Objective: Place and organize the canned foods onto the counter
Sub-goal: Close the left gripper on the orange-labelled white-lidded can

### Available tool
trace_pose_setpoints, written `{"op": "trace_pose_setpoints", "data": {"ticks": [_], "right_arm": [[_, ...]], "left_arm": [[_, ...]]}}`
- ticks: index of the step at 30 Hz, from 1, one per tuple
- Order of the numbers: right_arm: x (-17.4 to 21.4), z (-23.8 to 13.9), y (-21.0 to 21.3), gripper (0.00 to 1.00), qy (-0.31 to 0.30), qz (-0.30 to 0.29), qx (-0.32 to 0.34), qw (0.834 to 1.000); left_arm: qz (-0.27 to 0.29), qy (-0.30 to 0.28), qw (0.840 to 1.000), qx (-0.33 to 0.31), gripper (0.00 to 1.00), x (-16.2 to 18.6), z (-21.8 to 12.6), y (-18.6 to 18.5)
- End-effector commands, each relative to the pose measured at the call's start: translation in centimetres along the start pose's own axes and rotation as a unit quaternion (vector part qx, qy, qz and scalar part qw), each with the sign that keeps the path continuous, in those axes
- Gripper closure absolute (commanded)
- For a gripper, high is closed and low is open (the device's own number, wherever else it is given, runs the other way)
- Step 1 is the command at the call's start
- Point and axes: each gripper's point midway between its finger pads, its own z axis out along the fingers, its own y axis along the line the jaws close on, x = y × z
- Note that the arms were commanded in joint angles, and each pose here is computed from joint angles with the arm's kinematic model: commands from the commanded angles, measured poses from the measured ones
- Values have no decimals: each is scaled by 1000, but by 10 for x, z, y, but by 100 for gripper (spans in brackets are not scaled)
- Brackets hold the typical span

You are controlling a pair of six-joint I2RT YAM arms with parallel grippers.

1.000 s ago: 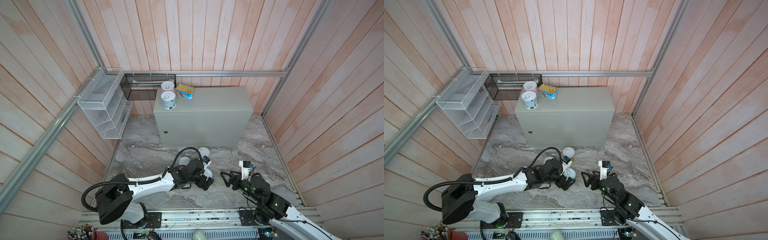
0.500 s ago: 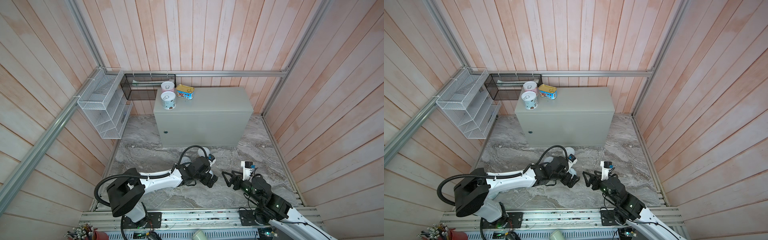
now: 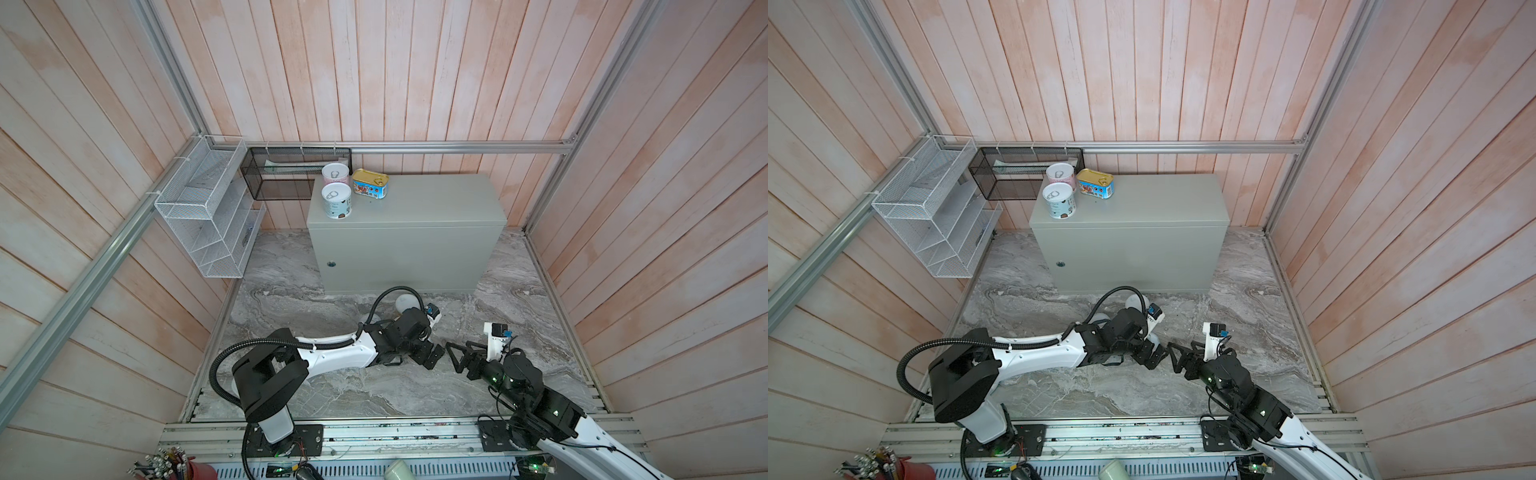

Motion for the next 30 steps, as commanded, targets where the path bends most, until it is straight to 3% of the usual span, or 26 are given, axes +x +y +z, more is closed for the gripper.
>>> {"op": "trace_pose_setpoints", "data": {"ticks": [1,7,13,30], "right_arm": [[-2,-2,-7,10,-8,7,19,1000],[-1,-1,-10,10,-11,10,24,1000],[1,0,-13,10,-10,12,28,999],[-1,-8,-21,10,-21,24,42,999]], "left_arm": [[-10,28,999,-32,0,12,-13,10],[-17,33,998,-44,0,16,-25,14],[-26,62,996,-50,0,30,-12,18],[-19,53,995,-77,2,18,21,27]]}}
